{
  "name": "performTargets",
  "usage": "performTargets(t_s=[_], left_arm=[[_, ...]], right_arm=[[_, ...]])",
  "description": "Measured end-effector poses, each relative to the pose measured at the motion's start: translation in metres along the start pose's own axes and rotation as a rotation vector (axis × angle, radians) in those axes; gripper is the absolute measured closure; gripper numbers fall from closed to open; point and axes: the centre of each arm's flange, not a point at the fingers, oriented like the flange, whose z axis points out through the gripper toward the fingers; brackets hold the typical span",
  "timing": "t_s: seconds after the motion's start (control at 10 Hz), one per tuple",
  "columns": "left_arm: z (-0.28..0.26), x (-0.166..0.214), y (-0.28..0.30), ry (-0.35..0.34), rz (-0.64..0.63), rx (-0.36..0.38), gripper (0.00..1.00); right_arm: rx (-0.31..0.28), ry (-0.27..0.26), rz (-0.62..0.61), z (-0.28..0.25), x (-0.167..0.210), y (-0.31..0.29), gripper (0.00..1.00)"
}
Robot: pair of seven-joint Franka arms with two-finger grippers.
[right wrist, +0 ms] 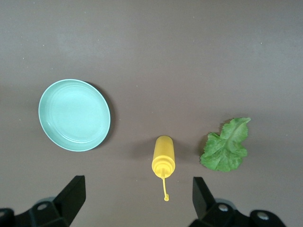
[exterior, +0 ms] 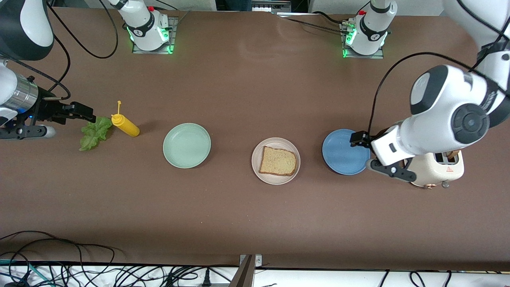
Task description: Make sandwich on beige plate with both arms
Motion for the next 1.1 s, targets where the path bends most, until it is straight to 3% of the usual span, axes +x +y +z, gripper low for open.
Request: performTargets(t_s=[0.8, 1.1], left_arm=[[-0.07, -0.057, -0.064, -0.037, -0.122, 0.029, 0.0], [-0.11, -0.085, -0.095, 0.023, -0.193, 0.051, 0.0]], right_arm=[[0.0, -0.001, 0.001, 0.0, 0.0, 0.0, 0.0], [0.001, -0.001, 0.001, 0.0, 0.0, 0.0, 0.0]])
